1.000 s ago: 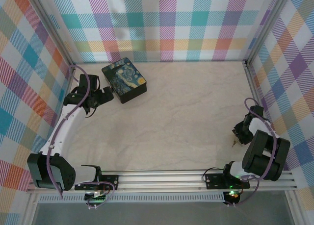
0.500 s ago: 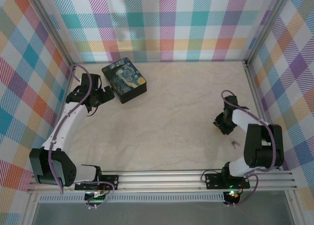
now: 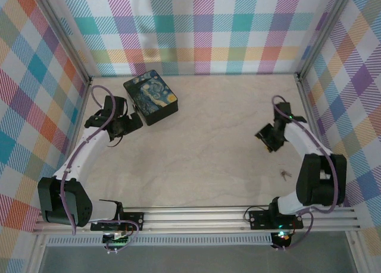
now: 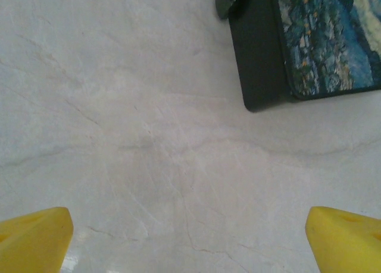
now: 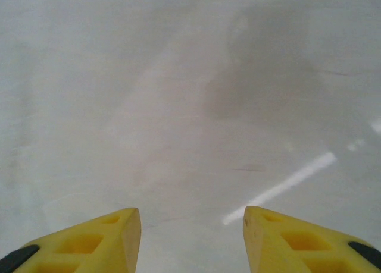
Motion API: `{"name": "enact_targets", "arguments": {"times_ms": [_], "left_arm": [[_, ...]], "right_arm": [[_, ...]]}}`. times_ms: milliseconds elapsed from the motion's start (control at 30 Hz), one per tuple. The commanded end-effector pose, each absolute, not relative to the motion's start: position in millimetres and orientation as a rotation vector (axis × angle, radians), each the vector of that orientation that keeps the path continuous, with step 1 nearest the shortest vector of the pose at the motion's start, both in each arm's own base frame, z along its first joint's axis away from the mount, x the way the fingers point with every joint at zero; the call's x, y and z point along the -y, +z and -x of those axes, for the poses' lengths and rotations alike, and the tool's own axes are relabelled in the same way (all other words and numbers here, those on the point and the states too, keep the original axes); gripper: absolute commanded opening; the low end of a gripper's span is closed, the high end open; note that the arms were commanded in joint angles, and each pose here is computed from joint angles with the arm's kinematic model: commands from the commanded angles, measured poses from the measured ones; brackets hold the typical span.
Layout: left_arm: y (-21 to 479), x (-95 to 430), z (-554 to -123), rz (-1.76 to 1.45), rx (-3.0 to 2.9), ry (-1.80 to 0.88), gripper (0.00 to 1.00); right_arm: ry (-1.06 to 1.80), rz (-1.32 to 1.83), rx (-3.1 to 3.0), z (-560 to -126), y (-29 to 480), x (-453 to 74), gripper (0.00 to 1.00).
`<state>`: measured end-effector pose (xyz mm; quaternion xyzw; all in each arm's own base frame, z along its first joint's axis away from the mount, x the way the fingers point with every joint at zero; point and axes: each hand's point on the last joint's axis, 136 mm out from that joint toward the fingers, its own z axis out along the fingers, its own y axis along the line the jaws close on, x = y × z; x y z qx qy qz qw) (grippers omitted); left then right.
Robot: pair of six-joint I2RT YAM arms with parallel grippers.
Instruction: Unlock a padlock with a key
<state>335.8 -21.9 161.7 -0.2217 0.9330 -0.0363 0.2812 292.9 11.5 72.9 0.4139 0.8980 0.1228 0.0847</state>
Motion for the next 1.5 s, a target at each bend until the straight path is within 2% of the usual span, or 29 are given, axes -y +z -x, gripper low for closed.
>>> {"name": "enact_targets", "arguments": {"times_ms": [0,100,167,400,567,767,933,1200,1467], "left_arm": [[160.3,33.2,-323.4,0.6,-2.523,-0.158,1.0],[159.7,35.3,-321.0,0.585,-2.541,-0.158,1.0],[162.7,34.7,-322.2,0.573,-2.543,-0.147,1.0],[169.7,31.7,-324.6,0.513,-2.581,-0.089,1.0],[168.6,29.2,-322.9,0.502,-2.588,-0.064,1.0],[162.4,33.2,-331.2,0.498,-2.599,-0.083,1.0],[157.8,41.3,-339.1,0.495,-2.612,-0.134,1.0],[162.7,44.2,-342.2,0.488,-2.601,-0.157,1.0],[163.5,51.5,-349.1,0.489,-2.595,-0.187,1.0]], "right_arm": [[0.27,-1.361,-2.815,-229.7,54.6,9.8,0.51],[0.247,-1.41,-2.805,-211.1,54.2,21.0,0.61],[0.235,-1.451,-2.812,-201.6,53.2,24.9,0.63],[0.25,-1.585,-2.819,-180.1,30.7,34.6,0.64],[0.237,-1.651,-2.787,-182.2,21.2,53.2,0.61],[0.205,-1.664,-2.751,-190.3,16.6,72.9,0.54],[0.196,-1.652,-2.724,-200.0,12.8,83.1,0.44],[0.278,-1.566,-2.733,-218.5,3.0,84.2,0.18],[0.511,-1.331,-2.752,-251.4,12.9,47.9,0.11]]}}
